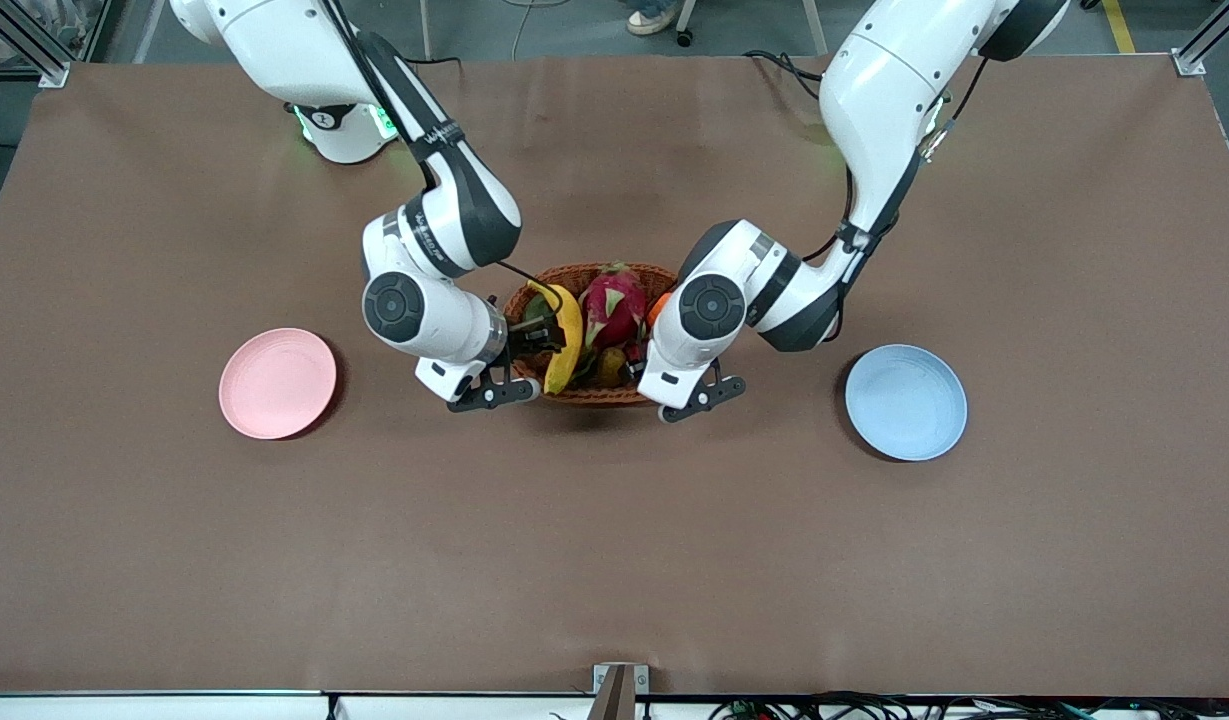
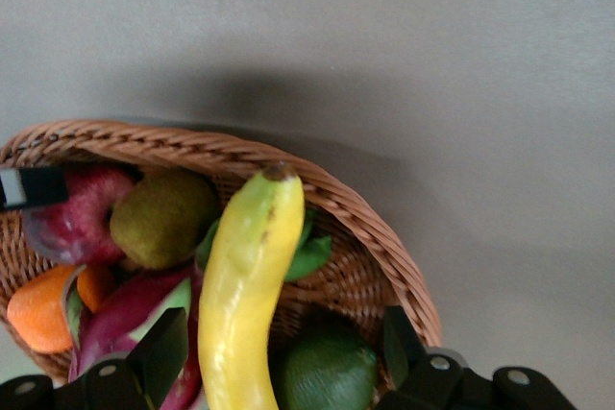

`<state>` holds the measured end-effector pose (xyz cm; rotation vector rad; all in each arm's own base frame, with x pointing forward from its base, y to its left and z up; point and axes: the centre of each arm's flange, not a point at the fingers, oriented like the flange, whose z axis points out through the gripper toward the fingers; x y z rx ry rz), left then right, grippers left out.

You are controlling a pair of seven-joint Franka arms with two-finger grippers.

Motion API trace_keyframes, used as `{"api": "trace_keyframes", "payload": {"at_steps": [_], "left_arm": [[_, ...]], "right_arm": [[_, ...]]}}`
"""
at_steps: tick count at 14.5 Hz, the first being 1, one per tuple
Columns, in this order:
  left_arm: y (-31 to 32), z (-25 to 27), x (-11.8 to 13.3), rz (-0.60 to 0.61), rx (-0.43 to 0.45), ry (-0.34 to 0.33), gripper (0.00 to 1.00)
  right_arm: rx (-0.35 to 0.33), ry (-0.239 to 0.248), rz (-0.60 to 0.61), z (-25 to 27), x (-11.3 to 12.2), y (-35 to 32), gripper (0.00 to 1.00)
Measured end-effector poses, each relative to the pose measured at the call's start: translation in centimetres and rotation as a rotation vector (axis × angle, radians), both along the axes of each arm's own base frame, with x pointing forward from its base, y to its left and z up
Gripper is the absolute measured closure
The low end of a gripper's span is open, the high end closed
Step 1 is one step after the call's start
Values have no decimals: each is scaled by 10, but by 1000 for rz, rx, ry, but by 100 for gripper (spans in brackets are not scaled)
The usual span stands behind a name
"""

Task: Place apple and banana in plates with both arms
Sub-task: 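Grasp the banana with the right gripper while the left gripper grasps the apple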

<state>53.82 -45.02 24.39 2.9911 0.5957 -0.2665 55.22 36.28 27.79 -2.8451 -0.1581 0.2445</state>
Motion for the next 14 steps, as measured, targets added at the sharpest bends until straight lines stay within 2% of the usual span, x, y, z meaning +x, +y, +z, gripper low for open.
{"api": "trace_keyframes", "payload": {"at_steps": [4,9,12,13,14], "left_arm": [[-3,-6,-4,1,-4,16,0],[-9,-17,-10,-2,-6,40,0],[-11,-22,-14,-7,-2,47,2],[-10,-24,-15,-8,1,50,7],[-10,-26,-17,-10,4,54,7]], "right_arm": [[4,1,-15,-22,-4,12,11],[-3,4,-21,-32,-9,20,17],[-6,8,-18,-34,-14,26,19],[-7,9,-20,-35,-14,27,22],[-8,11,-21,-36,-15,27,22]]}}
